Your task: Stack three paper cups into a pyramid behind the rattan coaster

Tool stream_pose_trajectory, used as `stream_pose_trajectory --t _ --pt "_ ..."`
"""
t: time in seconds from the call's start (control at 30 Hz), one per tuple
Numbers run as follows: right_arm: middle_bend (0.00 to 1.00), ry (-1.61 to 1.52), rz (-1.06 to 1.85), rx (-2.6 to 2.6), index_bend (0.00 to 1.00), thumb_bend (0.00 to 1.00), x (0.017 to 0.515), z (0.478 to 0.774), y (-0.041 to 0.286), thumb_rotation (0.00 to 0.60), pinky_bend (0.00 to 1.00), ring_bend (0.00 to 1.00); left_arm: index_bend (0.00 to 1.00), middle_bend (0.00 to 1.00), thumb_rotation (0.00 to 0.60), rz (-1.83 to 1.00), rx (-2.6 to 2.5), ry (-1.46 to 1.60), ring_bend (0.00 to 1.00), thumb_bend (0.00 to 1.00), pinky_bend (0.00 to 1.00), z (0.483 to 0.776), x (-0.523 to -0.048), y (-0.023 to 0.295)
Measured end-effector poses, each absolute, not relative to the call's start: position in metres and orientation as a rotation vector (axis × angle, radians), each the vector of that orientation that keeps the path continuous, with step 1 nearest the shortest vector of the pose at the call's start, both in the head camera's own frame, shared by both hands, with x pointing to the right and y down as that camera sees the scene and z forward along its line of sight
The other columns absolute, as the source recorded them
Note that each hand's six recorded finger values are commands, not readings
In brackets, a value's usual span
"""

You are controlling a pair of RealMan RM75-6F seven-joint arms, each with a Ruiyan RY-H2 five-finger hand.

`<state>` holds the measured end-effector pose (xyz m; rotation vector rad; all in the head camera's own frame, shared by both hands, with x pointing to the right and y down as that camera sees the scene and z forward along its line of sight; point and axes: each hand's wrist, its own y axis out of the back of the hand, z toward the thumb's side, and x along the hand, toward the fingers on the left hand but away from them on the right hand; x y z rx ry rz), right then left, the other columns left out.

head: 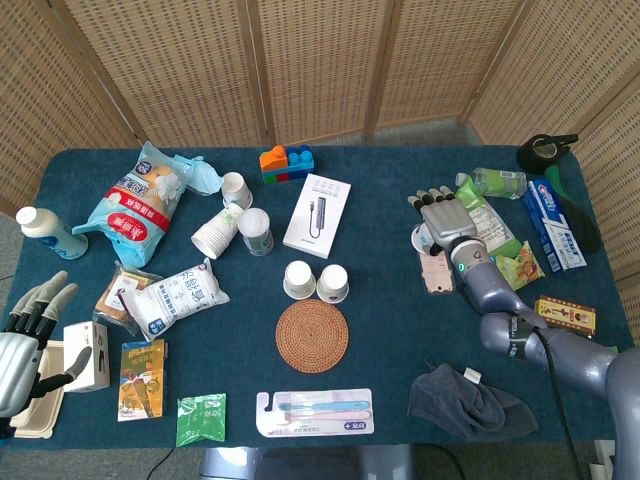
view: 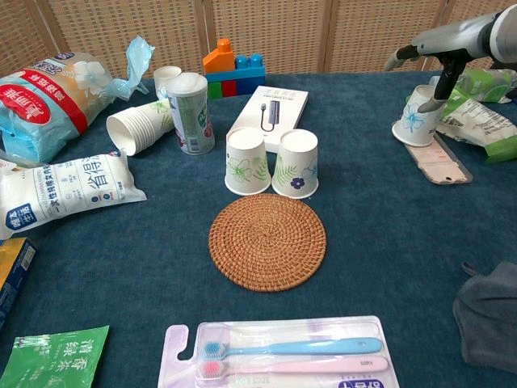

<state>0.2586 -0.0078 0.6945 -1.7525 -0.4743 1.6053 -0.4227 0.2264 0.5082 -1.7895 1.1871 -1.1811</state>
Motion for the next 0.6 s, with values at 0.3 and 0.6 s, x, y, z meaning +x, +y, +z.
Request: stream_pose_trajectory --t 0.3,0.6 --pt "0.01 -0.488 1.627 -1.782 0.16 0.35 0.266 0.707 -0.005 0.6 0.2 0.0 0.05 0.0 0.599 -1.188 -1.787 1.19 0.0 0.4 0.1 0.508 -0.424 0.228" --pt "0.06 -0.527 1.642 -1.802 0.23 0.37 0.273 0.717 -0.008 0.6 0.33 0.0 0.05 0.0 0.6 -1.194 -1.772 1.197 0.0 0.4 0.1 0.505 -0.428 0.231"
